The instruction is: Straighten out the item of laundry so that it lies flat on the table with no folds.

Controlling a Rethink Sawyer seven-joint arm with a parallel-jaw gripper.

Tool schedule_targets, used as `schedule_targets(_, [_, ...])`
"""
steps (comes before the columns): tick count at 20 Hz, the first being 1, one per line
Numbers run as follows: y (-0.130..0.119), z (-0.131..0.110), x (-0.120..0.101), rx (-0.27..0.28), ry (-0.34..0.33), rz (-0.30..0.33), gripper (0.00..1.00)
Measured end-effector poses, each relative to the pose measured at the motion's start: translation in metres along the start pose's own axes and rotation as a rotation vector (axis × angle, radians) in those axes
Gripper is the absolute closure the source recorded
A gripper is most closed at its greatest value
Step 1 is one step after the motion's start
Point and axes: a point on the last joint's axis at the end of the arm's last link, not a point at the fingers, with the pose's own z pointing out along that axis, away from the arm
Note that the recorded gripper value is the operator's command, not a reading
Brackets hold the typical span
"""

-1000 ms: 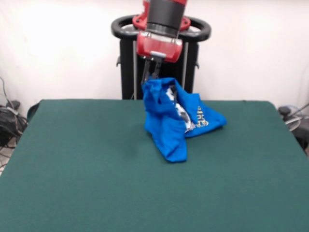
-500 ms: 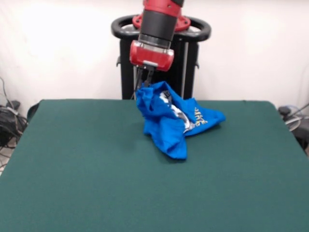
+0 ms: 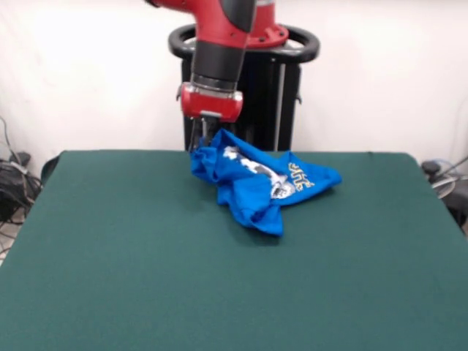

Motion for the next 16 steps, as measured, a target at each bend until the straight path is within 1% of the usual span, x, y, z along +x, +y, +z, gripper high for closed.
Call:
schedule_targets(1, [-0.005,0.005,0.01,-0.01,0.013,-0.003,1.0])
schedule_targets(5, [-0.011,0.007,0.019,-0.011,0.021,-0.008,1.0])
schedule_targets(6, [-0.012,0.006,0.019,-0.009,0.02,-0.008,1.0])
schedule_targets(10, [-0.029,-0.001,0.015,0.015,-0.005,0.005,1.0])
schedule_targets(12, [-0.048,-0.007,0.013,0.039,-0.028,0.026,1.0])
schedule_targets(16, [-0.072,-0.011,0.012,0.058,-0.043,0.073,1.0])
